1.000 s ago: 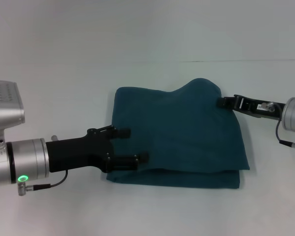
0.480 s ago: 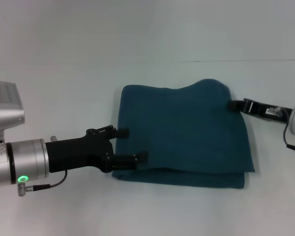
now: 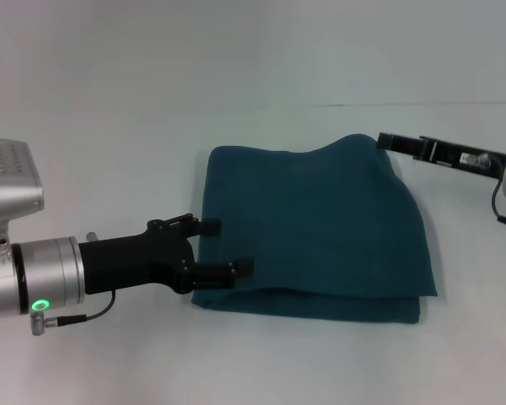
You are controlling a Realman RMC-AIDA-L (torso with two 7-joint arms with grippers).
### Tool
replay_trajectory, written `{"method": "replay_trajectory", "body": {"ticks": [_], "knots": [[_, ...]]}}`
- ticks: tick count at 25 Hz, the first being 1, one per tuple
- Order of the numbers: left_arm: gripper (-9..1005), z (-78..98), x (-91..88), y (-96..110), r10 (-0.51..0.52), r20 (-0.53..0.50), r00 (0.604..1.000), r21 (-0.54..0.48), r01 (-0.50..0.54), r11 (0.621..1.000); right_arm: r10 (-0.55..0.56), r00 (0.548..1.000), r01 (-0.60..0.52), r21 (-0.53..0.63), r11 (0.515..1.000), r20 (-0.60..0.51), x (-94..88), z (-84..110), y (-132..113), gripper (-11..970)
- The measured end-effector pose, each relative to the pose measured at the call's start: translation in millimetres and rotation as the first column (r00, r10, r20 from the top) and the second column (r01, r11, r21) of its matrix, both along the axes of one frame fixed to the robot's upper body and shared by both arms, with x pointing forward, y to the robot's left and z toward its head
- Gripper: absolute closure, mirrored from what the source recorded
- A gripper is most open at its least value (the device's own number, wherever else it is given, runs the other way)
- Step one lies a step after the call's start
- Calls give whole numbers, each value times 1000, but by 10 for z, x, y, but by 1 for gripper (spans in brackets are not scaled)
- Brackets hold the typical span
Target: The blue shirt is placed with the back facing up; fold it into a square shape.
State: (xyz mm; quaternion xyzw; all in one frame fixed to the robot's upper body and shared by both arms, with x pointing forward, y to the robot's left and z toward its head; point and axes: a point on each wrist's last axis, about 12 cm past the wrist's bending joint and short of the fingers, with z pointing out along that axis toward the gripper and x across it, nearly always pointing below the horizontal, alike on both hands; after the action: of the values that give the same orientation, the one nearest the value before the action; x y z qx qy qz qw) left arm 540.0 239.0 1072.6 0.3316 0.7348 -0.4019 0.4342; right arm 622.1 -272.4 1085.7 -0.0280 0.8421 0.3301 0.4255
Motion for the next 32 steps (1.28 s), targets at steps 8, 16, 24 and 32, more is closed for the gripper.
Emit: {"method": "replay_trajectory", "body": {"ticks": [8, 16, 24, 32], "knots": [[46, -14, -5, -6, 7, -9, 1000, -13, -7, 1000, 81, 997, -80, -19, 997, 20, 88, 109, 149, 280], [46, -40, 11, -14, 29, -16, 999, -12, -29, 1000, 119, 993, -116, -179, 977, 3, 142, -116, 479, 431], [47, -64, 8, -26, 38, -24, 999, -20, -38, 999, 112, 994, -107, -303, 947, -2, 201, -228, 619, 751], [47, -81, 10, -24, 47, -28, 999, -17, -47, 999, 124, 992, -111, -360, 926, 15, 222, -244, 666, 950]]}}
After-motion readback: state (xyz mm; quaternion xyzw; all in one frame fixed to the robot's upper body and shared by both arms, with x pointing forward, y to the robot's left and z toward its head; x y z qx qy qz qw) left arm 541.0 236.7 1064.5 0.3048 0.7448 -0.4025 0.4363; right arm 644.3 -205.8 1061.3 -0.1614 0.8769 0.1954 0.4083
